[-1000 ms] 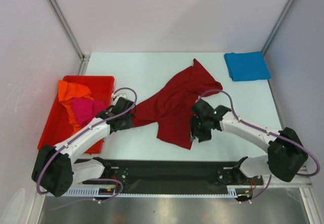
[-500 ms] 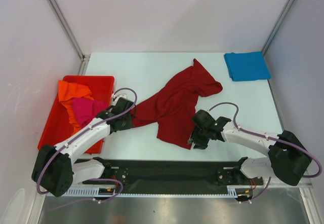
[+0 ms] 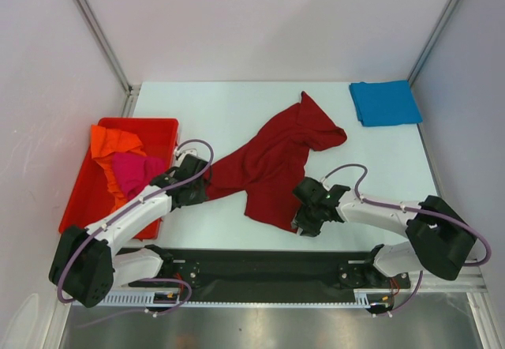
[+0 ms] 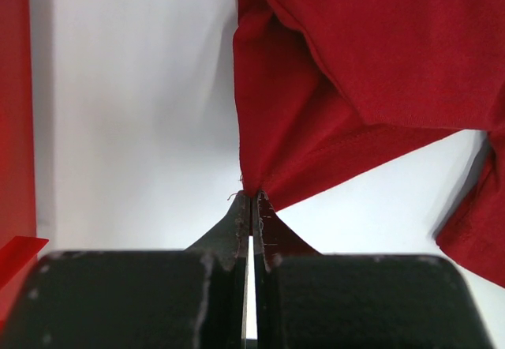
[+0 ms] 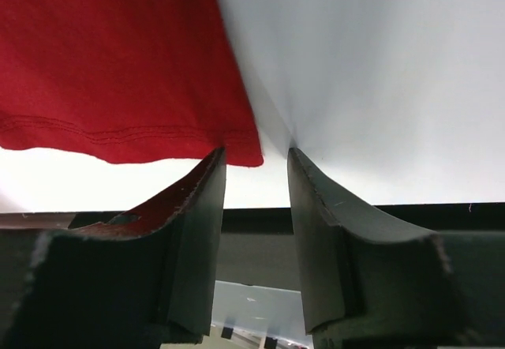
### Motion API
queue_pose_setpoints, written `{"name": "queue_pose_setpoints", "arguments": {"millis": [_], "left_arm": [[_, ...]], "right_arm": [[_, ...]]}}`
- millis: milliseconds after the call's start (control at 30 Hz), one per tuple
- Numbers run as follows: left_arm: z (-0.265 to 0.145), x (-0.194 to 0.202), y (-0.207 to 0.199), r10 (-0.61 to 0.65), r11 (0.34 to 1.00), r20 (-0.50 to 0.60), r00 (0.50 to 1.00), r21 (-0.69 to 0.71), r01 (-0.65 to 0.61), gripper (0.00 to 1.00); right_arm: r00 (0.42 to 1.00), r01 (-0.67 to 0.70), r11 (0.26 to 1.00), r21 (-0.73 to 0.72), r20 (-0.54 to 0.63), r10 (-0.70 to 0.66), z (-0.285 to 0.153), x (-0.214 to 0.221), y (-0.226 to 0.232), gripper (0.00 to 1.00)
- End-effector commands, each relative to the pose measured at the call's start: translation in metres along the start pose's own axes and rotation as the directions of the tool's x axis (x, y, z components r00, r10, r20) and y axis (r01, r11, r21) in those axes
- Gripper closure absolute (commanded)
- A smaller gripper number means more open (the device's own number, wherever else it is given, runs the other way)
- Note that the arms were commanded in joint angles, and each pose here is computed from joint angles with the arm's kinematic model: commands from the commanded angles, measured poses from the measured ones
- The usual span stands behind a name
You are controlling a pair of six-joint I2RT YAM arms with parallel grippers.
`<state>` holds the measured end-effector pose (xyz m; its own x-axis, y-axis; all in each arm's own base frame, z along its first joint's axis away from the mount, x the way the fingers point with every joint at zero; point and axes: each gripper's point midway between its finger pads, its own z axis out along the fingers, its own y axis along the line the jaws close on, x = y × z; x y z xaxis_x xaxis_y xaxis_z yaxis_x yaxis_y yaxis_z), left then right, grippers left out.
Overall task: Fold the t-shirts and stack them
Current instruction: Flatten the tshirt out
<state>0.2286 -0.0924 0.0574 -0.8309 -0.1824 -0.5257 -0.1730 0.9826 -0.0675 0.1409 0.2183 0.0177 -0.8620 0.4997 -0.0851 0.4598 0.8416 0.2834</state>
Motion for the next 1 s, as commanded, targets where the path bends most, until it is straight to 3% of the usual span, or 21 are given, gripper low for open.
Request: {"name": "queue_pose_setpoints", "arguments": {"millis": [0,300,433,500,567,700,800,900,967], "left_arm": [[-0.003,-0.006,0.001,-0.03,1.0,0.029,0.999,0.004,0.03,1.0],[-0.003,-0.006,0.003,-0.036,0.999,0.035,0.999,-0.004,0.036,1.0],[-0.002,-0.004,0.004,-0.04,0.999,0.033,0.999,-0.004,0.041,1.0],[-0.003,-0.004,0.004,-0.042,0.999,0.035,0.998,-0.004,0.043,1.0],[-0.004,-0.005,0.004,-0.042,0.999,0.042,0.998,0.0,0.042,1.0],[-0.013,-0.013,0.002,-0.046,0.999,0.057,0.997,0.008,0.045,1.0],[-0.033,-0.033,-0.002,-0.043,0.999,0.111,0.993,0.033,0.039,1.0],[-0.065,-0.063,-0.004,-0.038,0.998,0.202,0.979,0.063,0.026,1.0],[-0.086,-0.078,-0.001,-0.037,0.997,0.255,0.966,0.07,0.02,1.0]], "right_arm": [[0.998,-0.015,0.999,0.03,0.055,0.013,0.008,-0.008,-0.005,0.59],[0.999,-0.031,0.996,0.087,0.041,0.027,0.02,-0.006,-0.008,0.69],[0.999,-0.025,0.994,0.109,0.049,0.02,0.022,-0.007,-0.014,0.83],[0.998,-0.011,0.995,0.1,0.059,0.005,0.019,-0.01,-0.013,0.97],[0.995,0.026,0.994,0.102,0.096,-0.036,0.01,-0.018,-0.009,1.0],[0.969,0.097,0.991,0.095,0.219,-0.116,-0.033,-0.055,0.007,1.0],[0.934,0.106,0.992,0.073,0.334,-0.125,-0.09,-0.099,0.01,1.0],[0.88,0.156,0.987,-0.02,0.457,-0.13,-0.162,-0.14,0.02,1.0],[0.823,0.136,0.985,-0.105,0.566,-0.053,-0.224,-0.178,0.024,1.0]]}}
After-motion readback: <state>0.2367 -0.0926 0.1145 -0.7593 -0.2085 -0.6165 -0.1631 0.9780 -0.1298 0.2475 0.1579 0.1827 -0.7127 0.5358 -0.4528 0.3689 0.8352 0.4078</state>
